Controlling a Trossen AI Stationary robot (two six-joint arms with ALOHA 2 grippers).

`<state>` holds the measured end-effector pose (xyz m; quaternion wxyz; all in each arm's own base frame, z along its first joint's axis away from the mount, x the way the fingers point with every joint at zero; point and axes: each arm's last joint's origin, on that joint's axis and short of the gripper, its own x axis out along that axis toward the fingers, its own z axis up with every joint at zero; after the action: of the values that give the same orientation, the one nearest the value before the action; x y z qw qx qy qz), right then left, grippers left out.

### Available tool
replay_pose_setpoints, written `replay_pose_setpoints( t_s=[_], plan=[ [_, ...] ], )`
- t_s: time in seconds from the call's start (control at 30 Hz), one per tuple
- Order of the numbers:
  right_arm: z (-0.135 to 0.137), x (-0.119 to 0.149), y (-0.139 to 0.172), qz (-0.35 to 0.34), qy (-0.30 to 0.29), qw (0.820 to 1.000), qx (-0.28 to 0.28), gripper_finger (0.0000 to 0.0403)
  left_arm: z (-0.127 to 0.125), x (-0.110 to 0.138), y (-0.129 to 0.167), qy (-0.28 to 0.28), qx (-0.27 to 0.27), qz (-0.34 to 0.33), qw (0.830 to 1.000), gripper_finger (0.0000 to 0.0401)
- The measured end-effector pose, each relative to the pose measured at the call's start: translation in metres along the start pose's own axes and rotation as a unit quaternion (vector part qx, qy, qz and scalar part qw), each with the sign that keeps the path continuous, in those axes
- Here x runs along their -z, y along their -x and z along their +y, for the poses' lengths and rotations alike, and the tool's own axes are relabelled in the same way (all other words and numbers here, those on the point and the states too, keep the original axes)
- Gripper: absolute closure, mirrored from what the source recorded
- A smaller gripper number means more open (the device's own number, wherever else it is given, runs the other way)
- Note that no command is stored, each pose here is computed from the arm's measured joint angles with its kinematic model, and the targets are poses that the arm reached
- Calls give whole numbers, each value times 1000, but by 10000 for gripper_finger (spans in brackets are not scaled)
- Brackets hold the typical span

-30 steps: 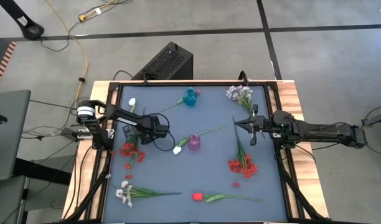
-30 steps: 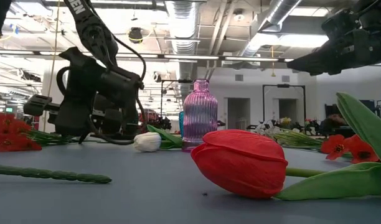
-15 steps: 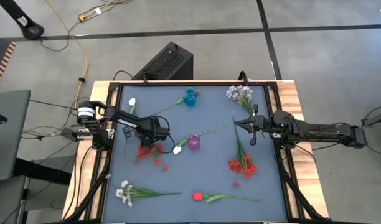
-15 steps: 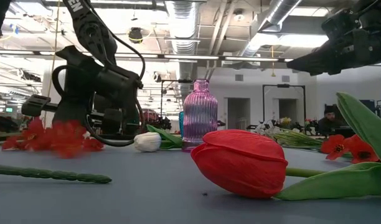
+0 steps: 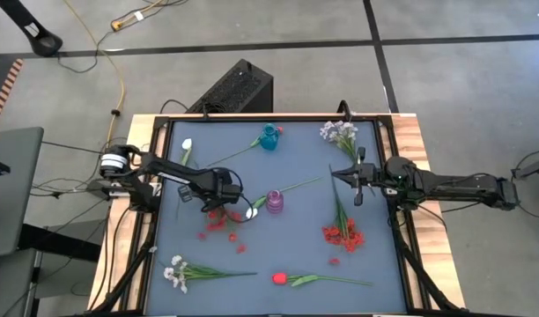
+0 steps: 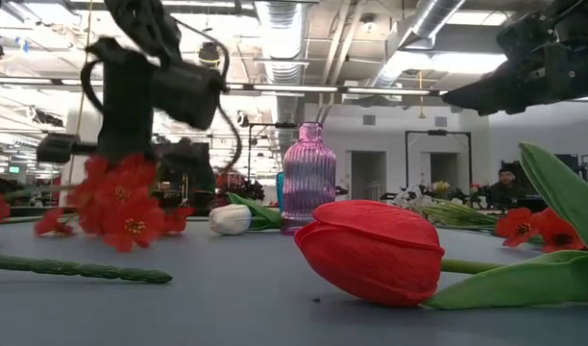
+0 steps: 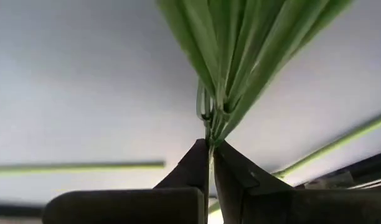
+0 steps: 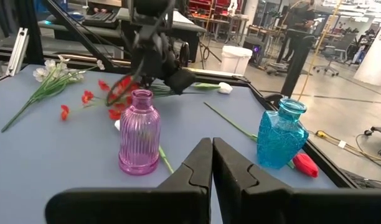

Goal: Sort flowers into vase by color
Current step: Put the left orange flowers into the violet vase

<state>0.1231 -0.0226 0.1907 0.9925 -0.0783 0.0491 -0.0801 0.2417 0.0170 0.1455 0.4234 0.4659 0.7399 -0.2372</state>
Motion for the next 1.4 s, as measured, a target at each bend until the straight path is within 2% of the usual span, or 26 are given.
replay_pose_setpoints(
  t_s=[0.13,0.23,0.33,0.43,0.53,0.7,0.77,0.9,0.97,1.07,1.17,1.3,1.4],
  plan=[
    [0,-1,0,-6,0,1000,1,362,-2,8,26,56,-23,-47,997,401],
    [0,-1,0,-6,0,1000,1,362,-8,17,47,107,-30,-131,985,401],
    [0,-1,0,-6,1,1000,1,362,-13,29,67,167,-44,-227,958,401],
    [0,-2,0,-8,2,1000,1,362,-18,42,87,218,-71,-326,917,401],
    [0,-2,0,-12,2,1000,2,362,-21,54,108,267,-110,-423,859,401],
    [0,-3,0,-14,0,1000,2,362,-19,71,137,372,-156,-539,739,401],
    [0,-3,0,-15,0,1000,2,362,-18,76,145,406,-158,-569,698,401],
    [0,-3,0,-15,0,1000,2,362,-12,75,149,441,-160,-609,640,401],
    [0,-3,0,-15,-1,1000,2,362,-7,71,147,462,-166,-636,596,401],
    [0,-3,0,-15,-4,1000,2,362,3,65,144,514,-177,-660,519,401],
    [0,-3,0,-17,-4,1000,2,362,10,66,145,529,-197,-663,492,401],
    [0,-3,0,-18,-6,1000,0,362,23,57,137,549,-177,-660,482,401],
    [1,-4,0,-18,-7,1000,-2,362,33,47,129,550,-150,-665,483,401]
  ],
)
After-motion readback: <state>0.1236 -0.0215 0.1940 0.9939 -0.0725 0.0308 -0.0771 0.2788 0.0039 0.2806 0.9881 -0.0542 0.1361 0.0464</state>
